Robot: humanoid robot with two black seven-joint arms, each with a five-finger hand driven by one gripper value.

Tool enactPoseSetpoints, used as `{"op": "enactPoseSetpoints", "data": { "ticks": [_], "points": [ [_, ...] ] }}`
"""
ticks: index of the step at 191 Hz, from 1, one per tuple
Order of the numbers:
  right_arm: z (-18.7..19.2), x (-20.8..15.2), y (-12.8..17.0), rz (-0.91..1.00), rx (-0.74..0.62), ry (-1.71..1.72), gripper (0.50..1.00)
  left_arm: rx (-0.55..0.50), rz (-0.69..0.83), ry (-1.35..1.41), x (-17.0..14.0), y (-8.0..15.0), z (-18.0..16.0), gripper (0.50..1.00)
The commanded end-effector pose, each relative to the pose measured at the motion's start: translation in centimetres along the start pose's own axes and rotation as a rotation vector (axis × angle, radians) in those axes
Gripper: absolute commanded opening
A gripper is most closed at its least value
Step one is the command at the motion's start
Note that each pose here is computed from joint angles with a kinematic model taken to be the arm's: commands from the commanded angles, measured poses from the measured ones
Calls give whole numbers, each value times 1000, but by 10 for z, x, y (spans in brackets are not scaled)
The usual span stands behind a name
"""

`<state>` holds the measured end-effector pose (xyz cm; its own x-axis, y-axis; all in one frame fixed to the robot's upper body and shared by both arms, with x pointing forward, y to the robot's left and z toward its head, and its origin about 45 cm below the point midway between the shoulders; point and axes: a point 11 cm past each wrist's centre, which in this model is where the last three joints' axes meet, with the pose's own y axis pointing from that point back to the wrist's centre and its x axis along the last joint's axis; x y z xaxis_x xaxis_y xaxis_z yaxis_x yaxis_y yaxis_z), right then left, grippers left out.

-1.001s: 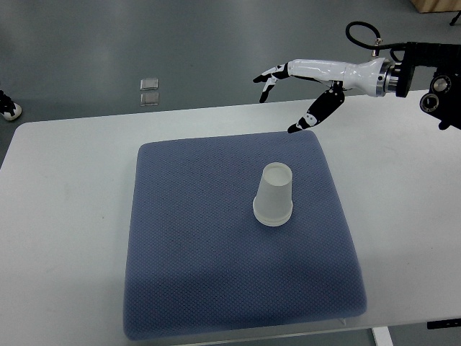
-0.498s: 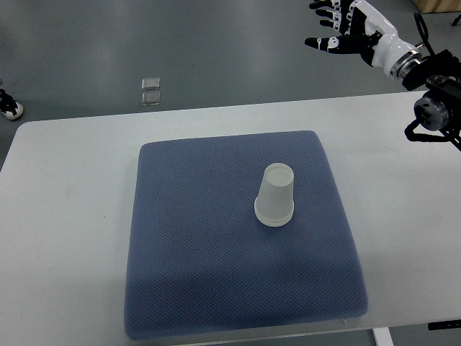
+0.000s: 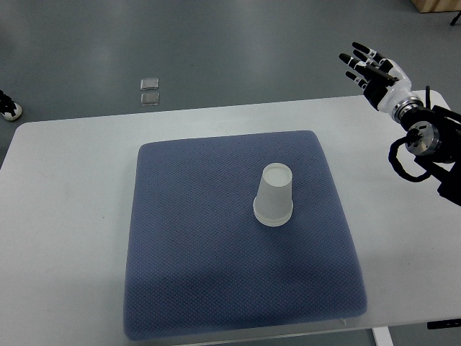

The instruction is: Stack paper cups

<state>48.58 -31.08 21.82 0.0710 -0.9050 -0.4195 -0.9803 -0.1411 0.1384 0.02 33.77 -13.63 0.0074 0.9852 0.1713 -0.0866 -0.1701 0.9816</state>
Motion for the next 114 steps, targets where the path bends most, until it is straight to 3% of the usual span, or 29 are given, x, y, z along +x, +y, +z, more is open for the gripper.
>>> {"op": "enactPoseSetpoints", "data": {
  "ticks": [1,114],
  "points": [
    [4,-4,0,-52,-10,10,913,0,0,-1,0,0,0,1000],
    [11,6,3,-4,62,6,913,0,0,0,0,0,0,1000]
  ]
}}
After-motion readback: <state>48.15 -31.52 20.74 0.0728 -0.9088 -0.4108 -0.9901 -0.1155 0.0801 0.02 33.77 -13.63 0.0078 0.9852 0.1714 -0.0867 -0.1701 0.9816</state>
